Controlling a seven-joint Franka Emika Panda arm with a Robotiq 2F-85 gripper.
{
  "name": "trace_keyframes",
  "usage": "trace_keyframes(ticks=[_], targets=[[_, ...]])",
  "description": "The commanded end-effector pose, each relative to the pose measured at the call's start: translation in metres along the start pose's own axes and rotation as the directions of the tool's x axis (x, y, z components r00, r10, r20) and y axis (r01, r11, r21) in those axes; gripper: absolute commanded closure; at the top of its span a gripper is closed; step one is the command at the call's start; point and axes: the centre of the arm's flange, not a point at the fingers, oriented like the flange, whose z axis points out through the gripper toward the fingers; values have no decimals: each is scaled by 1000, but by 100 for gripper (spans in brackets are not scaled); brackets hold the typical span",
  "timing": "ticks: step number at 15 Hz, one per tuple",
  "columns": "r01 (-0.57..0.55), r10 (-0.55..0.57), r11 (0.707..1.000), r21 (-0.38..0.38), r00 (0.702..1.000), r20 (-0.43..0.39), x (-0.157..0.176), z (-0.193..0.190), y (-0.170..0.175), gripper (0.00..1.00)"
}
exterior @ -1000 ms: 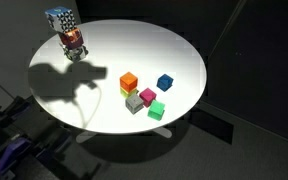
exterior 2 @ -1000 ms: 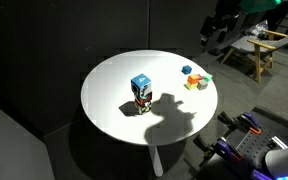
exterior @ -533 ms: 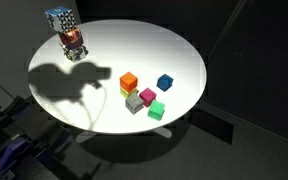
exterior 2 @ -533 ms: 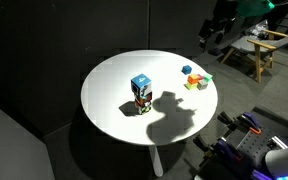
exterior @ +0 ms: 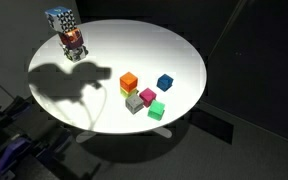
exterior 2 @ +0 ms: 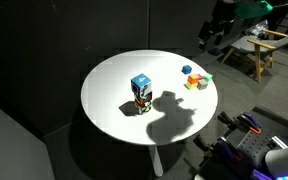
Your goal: Pick up the green block and slide it to the left while pushing the other blocks, put the green block on the orange block
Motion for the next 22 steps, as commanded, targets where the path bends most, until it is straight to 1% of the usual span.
trace_keyframes(ticks=[1, 5, 10, 13, 17, 22], targets=[[-4, 4, 1000, 4, 1000, 7, 14, 19, 12, 0], [-2, 2, 1000, 10, 1000, 1, 28, 48, 27, 0], [28, -28, 1000, 7, 998, -50, 46, 86, 44, 0], [33, -32, 999, 13, 998, -60, 55, 105, 56, 0], [-5, 6, 1000, 31, 999, -44, 60, 130, 80, 0], [-66, 66, 996, 57, 998, 7, 58, 165, 114, 0]])
